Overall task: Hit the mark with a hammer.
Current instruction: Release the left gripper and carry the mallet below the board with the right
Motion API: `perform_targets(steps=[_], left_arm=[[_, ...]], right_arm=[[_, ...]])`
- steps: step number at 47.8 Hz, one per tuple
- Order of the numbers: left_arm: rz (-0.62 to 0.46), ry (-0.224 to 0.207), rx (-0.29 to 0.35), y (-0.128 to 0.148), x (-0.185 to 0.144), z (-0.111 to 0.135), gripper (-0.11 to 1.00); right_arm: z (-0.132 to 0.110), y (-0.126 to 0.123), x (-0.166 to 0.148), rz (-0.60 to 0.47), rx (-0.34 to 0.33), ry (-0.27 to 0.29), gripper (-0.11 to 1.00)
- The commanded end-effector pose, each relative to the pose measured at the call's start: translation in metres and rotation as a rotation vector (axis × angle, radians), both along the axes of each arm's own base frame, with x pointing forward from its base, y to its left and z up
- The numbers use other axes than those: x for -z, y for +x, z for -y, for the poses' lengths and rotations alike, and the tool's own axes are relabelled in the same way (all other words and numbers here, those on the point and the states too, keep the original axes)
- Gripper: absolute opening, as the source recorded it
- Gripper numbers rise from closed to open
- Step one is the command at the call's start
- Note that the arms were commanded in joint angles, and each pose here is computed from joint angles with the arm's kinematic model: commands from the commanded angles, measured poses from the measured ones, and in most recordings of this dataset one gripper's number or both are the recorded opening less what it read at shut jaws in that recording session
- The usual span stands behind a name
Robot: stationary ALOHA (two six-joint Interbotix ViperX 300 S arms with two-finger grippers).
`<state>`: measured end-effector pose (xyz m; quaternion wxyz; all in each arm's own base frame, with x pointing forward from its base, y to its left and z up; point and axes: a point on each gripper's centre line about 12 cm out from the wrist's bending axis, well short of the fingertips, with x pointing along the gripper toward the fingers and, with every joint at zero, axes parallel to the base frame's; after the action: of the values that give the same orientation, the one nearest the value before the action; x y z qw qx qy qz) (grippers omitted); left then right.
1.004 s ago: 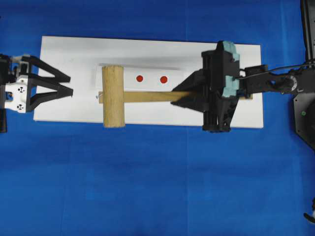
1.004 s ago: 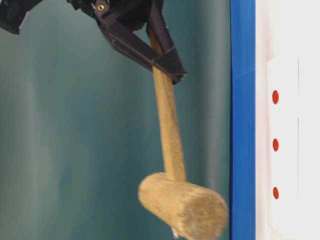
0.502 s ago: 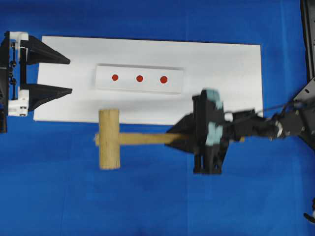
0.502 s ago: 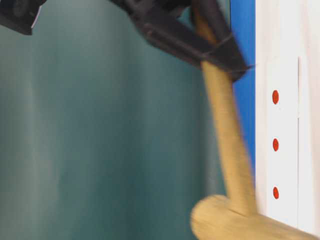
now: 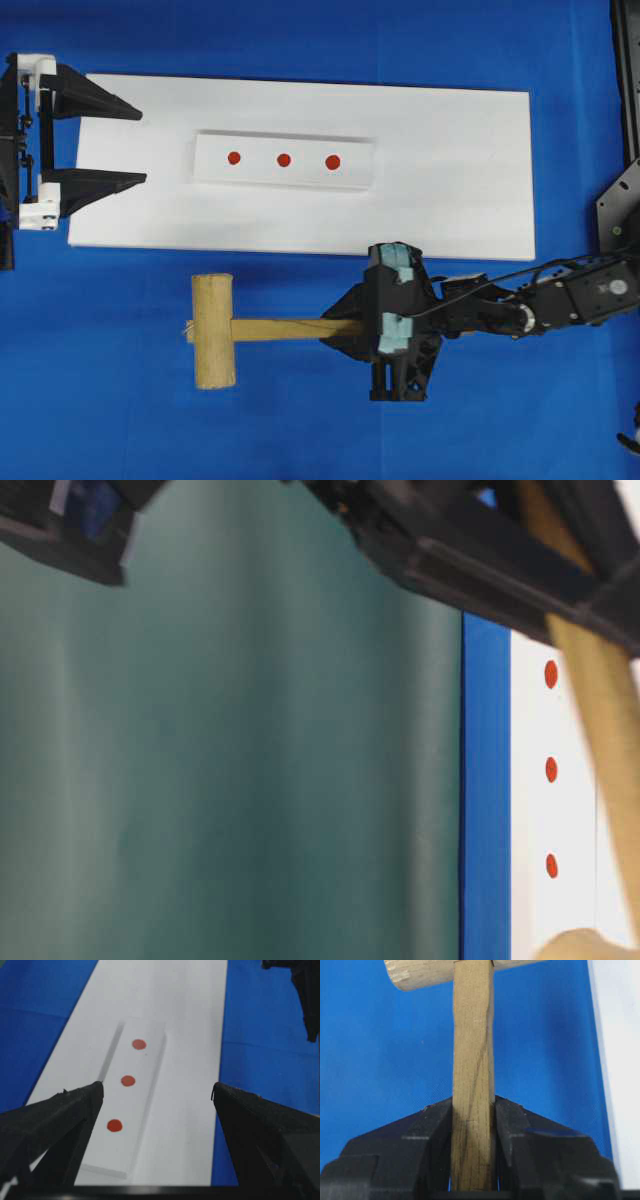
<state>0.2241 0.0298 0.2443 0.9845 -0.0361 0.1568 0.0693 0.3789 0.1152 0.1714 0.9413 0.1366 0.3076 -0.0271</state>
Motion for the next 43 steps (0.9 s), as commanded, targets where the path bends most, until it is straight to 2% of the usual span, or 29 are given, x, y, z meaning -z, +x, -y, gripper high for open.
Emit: perform_targets(steps=[1,16,43], left_arm=[[0.015,0.002,-0.005,0.002,-0.005,-0.001,0.88],[0.014,0.002,-0.005,0.002,-0.004,-0.001,0.88],[0.010,0.003,-0.004,0.001,-0.004,-0.001,0.88]], right_arm=[[-0.004,0.009,-0.009,0.027,0.004,0.015,0.08],[-0.017,0.020,0.033,-0.075,0.003,0.026,0.08],[-0.018,0.018,0.068,-0.155,-0.001,0.002,0.08]])
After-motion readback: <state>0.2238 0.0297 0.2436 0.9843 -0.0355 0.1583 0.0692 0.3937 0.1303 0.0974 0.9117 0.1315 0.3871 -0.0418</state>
